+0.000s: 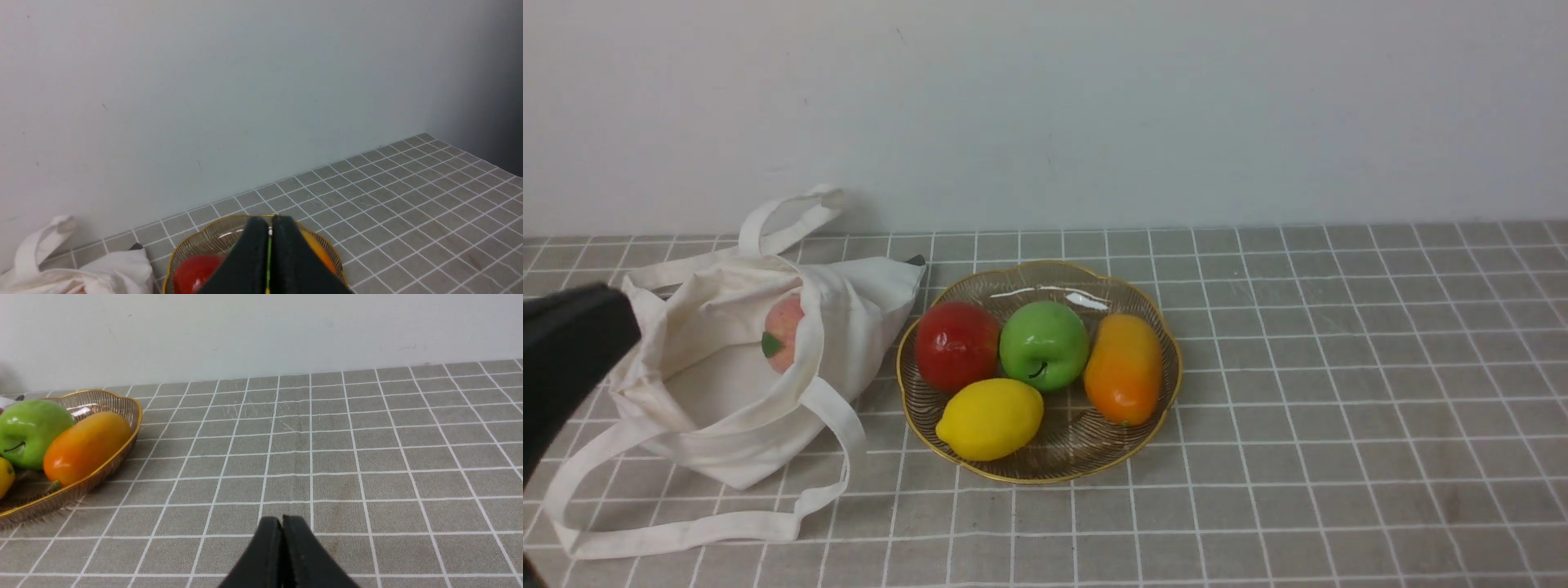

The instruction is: Take the fruit out of the bag on the grey coffee tablecloth and place them on the plate.

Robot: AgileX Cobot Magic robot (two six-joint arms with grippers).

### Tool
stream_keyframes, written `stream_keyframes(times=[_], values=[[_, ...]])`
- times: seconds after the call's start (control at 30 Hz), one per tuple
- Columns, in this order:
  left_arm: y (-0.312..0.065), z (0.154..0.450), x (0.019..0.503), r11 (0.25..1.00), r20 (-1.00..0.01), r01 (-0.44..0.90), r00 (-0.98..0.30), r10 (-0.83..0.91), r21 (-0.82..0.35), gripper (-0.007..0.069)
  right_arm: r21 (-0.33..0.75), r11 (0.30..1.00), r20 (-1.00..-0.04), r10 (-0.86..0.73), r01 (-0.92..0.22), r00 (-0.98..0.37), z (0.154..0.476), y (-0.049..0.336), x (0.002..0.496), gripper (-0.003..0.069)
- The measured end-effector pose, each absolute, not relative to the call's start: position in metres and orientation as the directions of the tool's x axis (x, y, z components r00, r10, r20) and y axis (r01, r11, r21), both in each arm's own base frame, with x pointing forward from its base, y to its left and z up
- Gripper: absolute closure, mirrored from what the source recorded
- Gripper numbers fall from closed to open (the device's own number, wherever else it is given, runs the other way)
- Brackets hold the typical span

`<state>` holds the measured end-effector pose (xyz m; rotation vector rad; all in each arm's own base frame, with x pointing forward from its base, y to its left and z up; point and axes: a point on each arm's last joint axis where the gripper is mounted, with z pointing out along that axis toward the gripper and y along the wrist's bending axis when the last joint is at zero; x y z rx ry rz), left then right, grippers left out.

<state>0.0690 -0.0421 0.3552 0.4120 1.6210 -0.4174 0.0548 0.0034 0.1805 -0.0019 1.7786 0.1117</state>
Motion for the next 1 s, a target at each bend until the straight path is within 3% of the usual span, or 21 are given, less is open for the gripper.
stream_keyframes(times=[0.17, 0.43, 0.53, 0.63, 0.67, 0.77, 0.87, 1.0], values=[[-0.040, 0.338, 0.062, 0.863, -0.994, 0.505, -0.105, 0.035, -0.023, 0.0633, 0.075, 0.995, -0.976, 0.060, -0.063, -0.210, 0.180, 0.003, 0.055, 0.0673], [-0.040, 0.338, 0.061, 0.863, -0.994, 0.505, -0.103, 0.036, -0.022, 0.0633, 0.075, 0.995, -0.976, 0.060, -0.063, -0.210, 0.180, 0.003, 0.055, 0.0673], [-0.037, 0.340, 0.062, 0.877, -0.995, 0.478, -0.062, 0.074, 0.035, 0.0633, 0.075, 0.995, -0.976, 0.060, -0.063, -0.210, 0.180, 0.003, 0.055, 0.0673], [-0.030, 0.346, 0.061, 0.906, -0.996, 0.414, 0.017, 0.089, 0.088, 0.0633, 0.075, 0.995, -0.976, 0.060, -0.063, -0.210, 0.180, 0.003, 0.055, 0.0673], [-0.026, 0.350, 0.057, 0.938, -0.997, 0.339, 0.051, 0.058, 0.072, 0.0633, 0.075, 0.995, -0.976, 0.060, -0.063, -0.210, 0.180, 0.003, 0.055, 0.0673], [-0.016, 0.357, 0.048, 0.953, -0.991, 0.301, 0.137, 0.002, 0.044, 0.0633, 0.075, 0.995, -0.976, 0.060, -0.063, -0.210, 0.180, 0.003, 0.055, 0.0673], [-0.010, 0.358, 0.041, 0.970, -0.987, 0.243, 0.159, -0.010, 0.029, 0.0633, 0.075, 0.995, -0.976, 0.060, -0.063, -0.210, 0.180, 0.003, 0.055, 0.0673], [-0.006, 0.337, 0.040, 0.988, -0.994, 0.150, 0.109, 0.011, 0.028, 0.0633, 0.075, 0.995, -0.976, 0.060, -0.063, -0.210, 0.180, 0.003, 0.055, 0.0673]])
